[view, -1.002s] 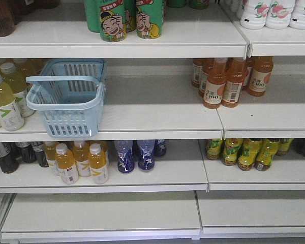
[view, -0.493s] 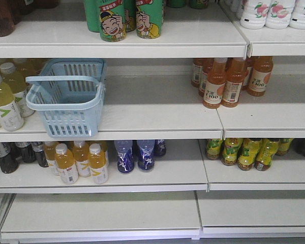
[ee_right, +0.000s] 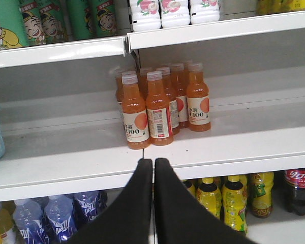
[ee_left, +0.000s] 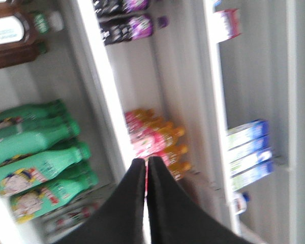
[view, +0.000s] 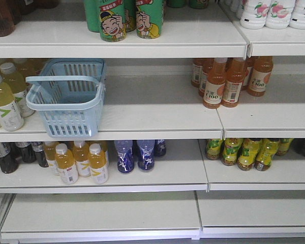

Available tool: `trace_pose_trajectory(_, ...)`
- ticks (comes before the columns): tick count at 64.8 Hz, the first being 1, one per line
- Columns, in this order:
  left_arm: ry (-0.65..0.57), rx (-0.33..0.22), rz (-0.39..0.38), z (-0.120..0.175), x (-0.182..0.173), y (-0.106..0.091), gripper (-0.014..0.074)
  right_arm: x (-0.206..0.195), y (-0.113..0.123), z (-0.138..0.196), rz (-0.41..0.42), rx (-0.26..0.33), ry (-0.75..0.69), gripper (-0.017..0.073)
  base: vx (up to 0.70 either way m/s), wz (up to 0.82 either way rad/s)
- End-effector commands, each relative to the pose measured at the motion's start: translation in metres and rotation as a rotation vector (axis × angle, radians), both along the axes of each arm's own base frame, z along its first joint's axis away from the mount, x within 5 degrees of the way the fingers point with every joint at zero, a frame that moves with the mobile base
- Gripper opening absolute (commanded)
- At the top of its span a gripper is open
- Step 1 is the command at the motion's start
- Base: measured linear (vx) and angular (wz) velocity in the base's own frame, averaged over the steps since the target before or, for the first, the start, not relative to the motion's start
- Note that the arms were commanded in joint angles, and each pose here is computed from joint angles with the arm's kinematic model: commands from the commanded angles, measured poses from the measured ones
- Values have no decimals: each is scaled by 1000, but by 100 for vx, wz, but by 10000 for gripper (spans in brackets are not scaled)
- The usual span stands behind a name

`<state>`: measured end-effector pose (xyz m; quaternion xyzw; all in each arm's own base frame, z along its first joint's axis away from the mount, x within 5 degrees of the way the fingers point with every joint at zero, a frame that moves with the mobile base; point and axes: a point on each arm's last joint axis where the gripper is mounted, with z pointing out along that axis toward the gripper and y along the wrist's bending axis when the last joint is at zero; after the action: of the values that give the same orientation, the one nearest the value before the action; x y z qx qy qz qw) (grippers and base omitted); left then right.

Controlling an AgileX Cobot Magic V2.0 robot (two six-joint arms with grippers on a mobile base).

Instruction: Place coke in basket with both arms

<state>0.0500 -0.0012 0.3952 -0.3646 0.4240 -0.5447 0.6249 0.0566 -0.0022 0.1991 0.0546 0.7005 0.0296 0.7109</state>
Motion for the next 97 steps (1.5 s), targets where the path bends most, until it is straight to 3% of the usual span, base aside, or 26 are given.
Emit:
trace_pose_trajectory(1,76,81,-22,16,30,-4,-6,-1,0,2,2,-14,-69,-4,0,0)
trace_pose_trajectory(13,263,290,-94,22,104,-13,-6,-1,0,2,2,-14,-69,-4,0,0)
trace_pose_trajectory(18,329,316,-132,14,131,-16,-6,-1,0,2,2,-14,-69,-4,0,0)
trace_pose_trajectory(23,387,290,-190,1,152,-19,-6,-1,0,2,2,-14,-69,-4,0,0)
trace_pose_trajectory(36,448,302,-324,-35,202,-29,-6,-1,0,2,2,-14,-69,-4,0,0)
trace_pose_trajectory(42,472,382,-366,-52,222,-33,-6,-1,0,2,2,-14,-69,-4,0,0)
trace_pose_trajectory(55,578,482,-408,-95,252,-34,-6,-1,0,2,2,-14,-69,-4,0,0)
trace_pose_trajectory(77,658,456,-411,-118,265,-31,31,-1,0,2,2,-14,-69,-4,0,0)
trace_pose_trajectory(84,666,384,-385,-114,269,-22,124,-1,0,2,2,-14,-69,-4,0,0)
trace_pose_trajectory(97,646,254,-341,-100,286,1,384,-1,0,2,2,-14,-69,-4,0,0)
